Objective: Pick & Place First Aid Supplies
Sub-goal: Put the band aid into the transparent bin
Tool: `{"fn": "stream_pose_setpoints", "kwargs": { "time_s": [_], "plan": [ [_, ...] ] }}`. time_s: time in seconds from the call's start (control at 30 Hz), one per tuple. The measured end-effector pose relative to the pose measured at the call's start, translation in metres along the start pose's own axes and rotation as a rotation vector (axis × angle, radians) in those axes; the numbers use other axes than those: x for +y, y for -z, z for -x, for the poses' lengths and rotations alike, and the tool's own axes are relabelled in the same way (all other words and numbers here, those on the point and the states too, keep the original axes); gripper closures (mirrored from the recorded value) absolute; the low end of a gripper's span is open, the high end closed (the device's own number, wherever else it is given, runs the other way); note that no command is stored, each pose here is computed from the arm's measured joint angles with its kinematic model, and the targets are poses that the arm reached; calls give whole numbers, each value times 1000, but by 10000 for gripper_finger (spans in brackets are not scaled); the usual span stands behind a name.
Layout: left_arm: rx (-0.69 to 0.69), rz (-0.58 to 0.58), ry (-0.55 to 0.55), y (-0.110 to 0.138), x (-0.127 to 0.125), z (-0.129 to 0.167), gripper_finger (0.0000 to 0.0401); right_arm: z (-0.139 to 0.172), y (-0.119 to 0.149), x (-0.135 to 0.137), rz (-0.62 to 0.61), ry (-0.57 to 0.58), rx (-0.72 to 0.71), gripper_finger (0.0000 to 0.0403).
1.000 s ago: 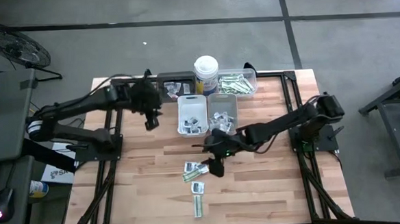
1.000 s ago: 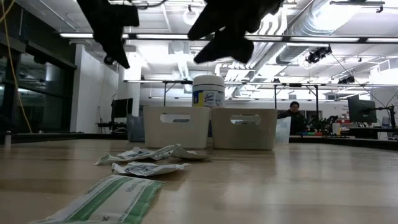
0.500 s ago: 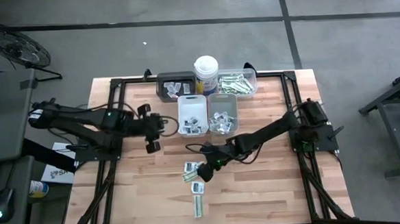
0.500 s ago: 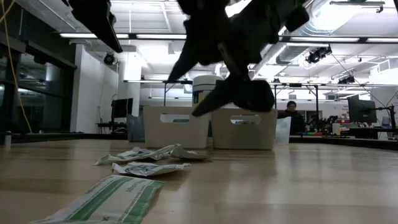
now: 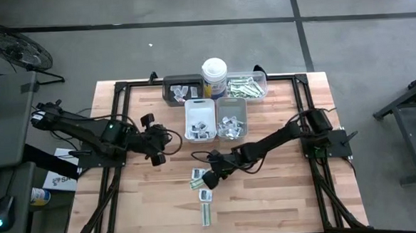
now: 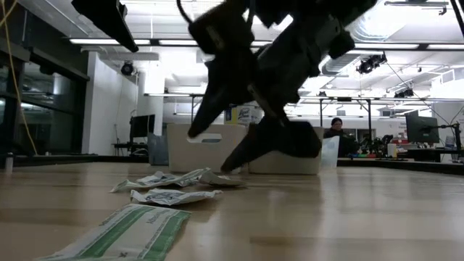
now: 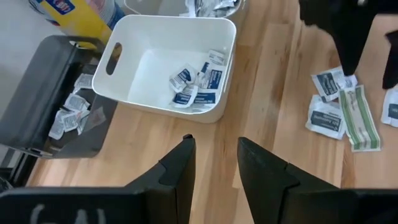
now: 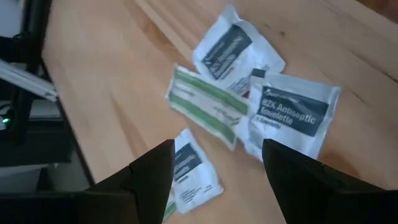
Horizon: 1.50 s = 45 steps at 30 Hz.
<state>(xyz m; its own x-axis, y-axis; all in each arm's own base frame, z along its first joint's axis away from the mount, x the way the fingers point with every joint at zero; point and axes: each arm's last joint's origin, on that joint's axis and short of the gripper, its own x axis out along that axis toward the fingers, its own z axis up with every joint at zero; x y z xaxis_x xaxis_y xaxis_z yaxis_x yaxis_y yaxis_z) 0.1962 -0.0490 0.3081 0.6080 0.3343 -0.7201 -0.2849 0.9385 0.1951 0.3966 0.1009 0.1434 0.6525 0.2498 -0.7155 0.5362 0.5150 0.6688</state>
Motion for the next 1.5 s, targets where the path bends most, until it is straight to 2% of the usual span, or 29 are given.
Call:
{"fn": "stream_pose_setpoints", "kwargs": {
  "time_s": [0.43, 1.13, 1.5],
  "plan": [
    [5, -2, -7, 0, 1, 0, 287, -19, 0, -8, -16, -16, -27, 175],
    [8, -6, -18, 1, 1, 0, 286, -18, -2, -10, 67, 2, -33, 391],
    [14, -10, -21, 2, 2, 0, 286, -15, -4, -5, 103, -53, -1, 402]
  ]
}}
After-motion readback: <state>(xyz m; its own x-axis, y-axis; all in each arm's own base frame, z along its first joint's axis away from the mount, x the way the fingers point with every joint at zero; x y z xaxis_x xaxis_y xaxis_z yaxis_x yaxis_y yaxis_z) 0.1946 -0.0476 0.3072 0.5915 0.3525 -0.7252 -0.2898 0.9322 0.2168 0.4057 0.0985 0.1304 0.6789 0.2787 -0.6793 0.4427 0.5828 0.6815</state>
